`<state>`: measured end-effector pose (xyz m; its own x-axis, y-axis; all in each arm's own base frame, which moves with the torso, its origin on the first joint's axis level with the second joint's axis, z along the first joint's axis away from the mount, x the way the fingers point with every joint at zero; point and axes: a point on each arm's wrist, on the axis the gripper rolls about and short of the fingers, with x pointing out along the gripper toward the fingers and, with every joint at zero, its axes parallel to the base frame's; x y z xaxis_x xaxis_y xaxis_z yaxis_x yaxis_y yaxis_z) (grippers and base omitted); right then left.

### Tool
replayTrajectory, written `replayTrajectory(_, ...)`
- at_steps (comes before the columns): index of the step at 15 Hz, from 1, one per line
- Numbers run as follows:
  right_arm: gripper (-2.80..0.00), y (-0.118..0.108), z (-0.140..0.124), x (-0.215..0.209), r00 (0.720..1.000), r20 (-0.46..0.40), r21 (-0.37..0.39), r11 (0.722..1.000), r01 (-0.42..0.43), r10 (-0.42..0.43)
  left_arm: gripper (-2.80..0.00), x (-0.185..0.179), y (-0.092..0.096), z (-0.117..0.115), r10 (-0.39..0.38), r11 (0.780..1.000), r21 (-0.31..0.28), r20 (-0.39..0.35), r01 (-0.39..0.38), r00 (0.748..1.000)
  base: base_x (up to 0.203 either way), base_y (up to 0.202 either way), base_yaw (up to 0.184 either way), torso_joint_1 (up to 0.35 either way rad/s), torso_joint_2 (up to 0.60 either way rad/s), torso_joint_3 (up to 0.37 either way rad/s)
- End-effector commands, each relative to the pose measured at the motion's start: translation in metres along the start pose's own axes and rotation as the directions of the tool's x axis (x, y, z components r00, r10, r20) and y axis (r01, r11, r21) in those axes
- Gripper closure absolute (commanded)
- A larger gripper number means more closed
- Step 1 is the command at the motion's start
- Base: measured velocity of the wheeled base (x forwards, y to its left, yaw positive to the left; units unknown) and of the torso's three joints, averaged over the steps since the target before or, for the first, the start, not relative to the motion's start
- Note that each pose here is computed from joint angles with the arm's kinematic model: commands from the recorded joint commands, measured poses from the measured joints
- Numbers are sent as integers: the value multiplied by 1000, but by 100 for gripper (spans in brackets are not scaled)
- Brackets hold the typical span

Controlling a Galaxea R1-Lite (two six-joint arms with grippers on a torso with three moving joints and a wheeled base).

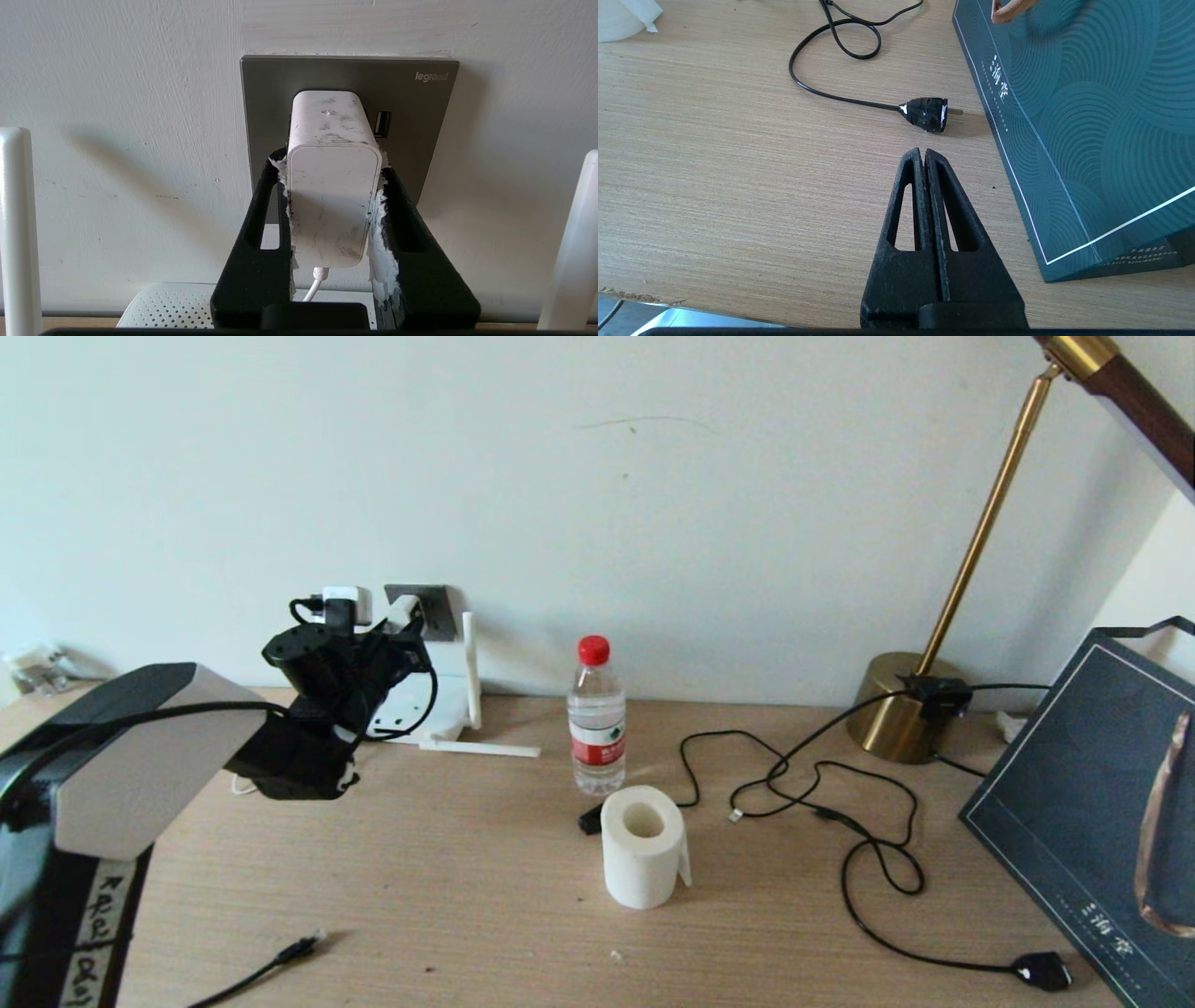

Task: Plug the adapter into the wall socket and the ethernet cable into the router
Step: Plug plug into socket

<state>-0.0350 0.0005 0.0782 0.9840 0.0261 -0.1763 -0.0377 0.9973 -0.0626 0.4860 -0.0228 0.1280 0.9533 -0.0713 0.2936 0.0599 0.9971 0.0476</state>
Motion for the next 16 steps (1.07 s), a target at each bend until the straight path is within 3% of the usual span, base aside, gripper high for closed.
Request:
replayTrajectory(1, 0, 0, 0, 0, 1000, -2, -1, 1000, -1, 1, 0, 1, 1, 2, 2, 1000, 1, 16, -2, 1000, 0, 0, 0, 0, 0, 0)
replayTrajectory(16, 0, 0, 0, 0, 1000, -2, -1, 1000, 0, 0, 0, 8, 1, -6, 1, 1000, 3, -4, -1, 1000, 0, 0, 0, 0, 0, 0)
